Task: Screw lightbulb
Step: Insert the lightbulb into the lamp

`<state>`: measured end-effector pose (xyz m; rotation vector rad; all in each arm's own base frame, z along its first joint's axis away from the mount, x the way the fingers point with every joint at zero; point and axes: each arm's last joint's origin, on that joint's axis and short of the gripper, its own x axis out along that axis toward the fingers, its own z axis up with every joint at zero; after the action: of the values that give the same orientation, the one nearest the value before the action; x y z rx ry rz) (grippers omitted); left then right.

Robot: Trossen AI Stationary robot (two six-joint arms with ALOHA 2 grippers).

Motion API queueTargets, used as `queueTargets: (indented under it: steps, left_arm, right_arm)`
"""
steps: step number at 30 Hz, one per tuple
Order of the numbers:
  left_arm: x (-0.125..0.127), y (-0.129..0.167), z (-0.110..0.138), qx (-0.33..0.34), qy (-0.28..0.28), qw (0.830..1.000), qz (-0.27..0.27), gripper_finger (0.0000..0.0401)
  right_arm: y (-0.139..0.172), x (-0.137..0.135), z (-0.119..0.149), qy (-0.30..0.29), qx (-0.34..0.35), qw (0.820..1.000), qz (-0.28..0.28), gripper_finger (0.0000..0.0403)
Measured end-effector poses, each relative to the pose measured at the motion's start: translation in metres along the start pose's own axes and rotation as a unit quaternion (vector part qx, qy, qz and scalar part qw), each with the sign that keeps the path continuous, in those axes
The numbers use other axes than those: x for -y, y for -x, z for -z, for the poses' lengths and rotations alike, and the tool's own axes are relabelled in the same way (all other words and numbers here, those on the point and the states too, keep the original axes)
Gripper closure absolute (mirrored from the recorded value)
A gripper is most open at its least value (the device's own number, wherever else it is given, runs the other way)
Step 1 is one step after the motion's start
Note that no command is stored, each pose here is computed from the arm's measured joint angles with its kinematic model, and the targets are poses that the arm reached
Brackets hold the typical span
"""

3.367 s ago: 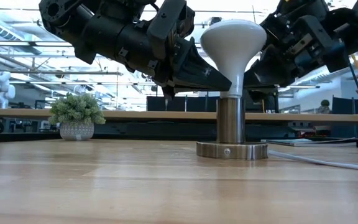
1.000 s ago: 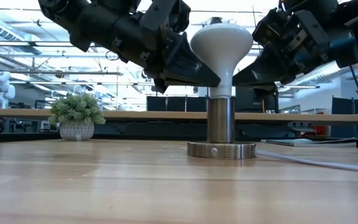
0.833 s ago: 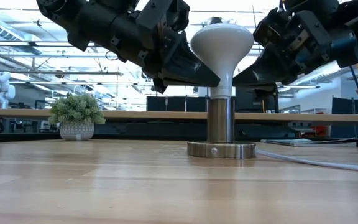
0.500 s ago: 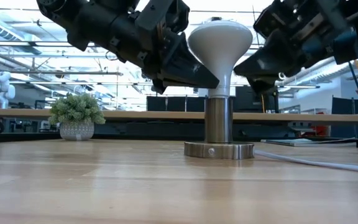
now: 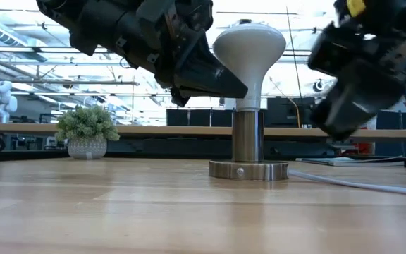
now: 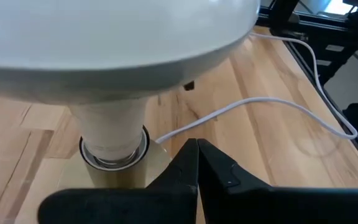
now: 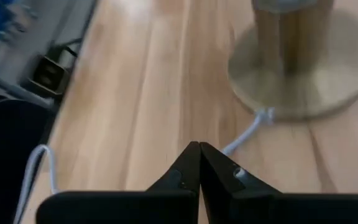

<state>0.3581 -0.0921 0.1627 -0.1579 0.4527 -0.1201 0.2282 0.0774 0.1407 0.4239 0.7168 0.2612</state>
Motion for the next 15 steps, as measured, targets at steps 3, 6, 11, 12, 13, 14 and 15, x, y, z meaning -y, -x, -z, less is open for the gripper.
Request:
queueTargets:
  steps: [3, 6, 11, 12, 13, 14, 15]
  left_arm:
    - [0.001, 0.0, 0.0, 0.0, 0.0, 1.0, 0.001, 0.0401]
    - [0.002, 0.0, 0.0, 0.0, 0.003, 1.0, 0.002, 0.0401]
    - [0.004, 0.0, 0.001, -0.001, 0.006, 1.0, 0.005, 0.0401]
    - [0.004, 0.0, 0.001, -0.001, 0.006, 1.0, 0.005, 0.0401]
    - [0.004, 0.0, 0.001, -0.001, 0.006, 1.0, 0.005, 0.0401]
    - [0.004, 0.0, 0.001, -0.001, 0.006, 1.0, 0.005, 0.0401]
    - [0.004, 0.0, 0.001, -0.001, 0.006, 1.0, 0.005, 0.0401]
  right_arm:
    - [-0.002, -0.019, 0.013, 0.006, 0.0, 1.0, 0.022, 0.0403]
    - [-0.001, -0.035, 0.032, 0.012, 0.02, 0.998, 0.058, 0.0403]
    - [0.006, -0.041, 0.056, -0.001, 0.155, 0.978, 0.137, 0.0403]
    - [0.008, -0.04, 0.054, 0.007, 0.197, 0.968, 0.153, 0.0403]
    - [0.008, -0.039, 0.051, 0.02, 0.232, 0.958, 0.17, 0.0403]
    - [0.006, -0.037, 0.045, 0.035, 0.256, 0.949, 0.181, 0.0403]
    - [0.004, -0.034, 0.039, 0.052, 0.27, 0.943, 0.189, 0.0403]
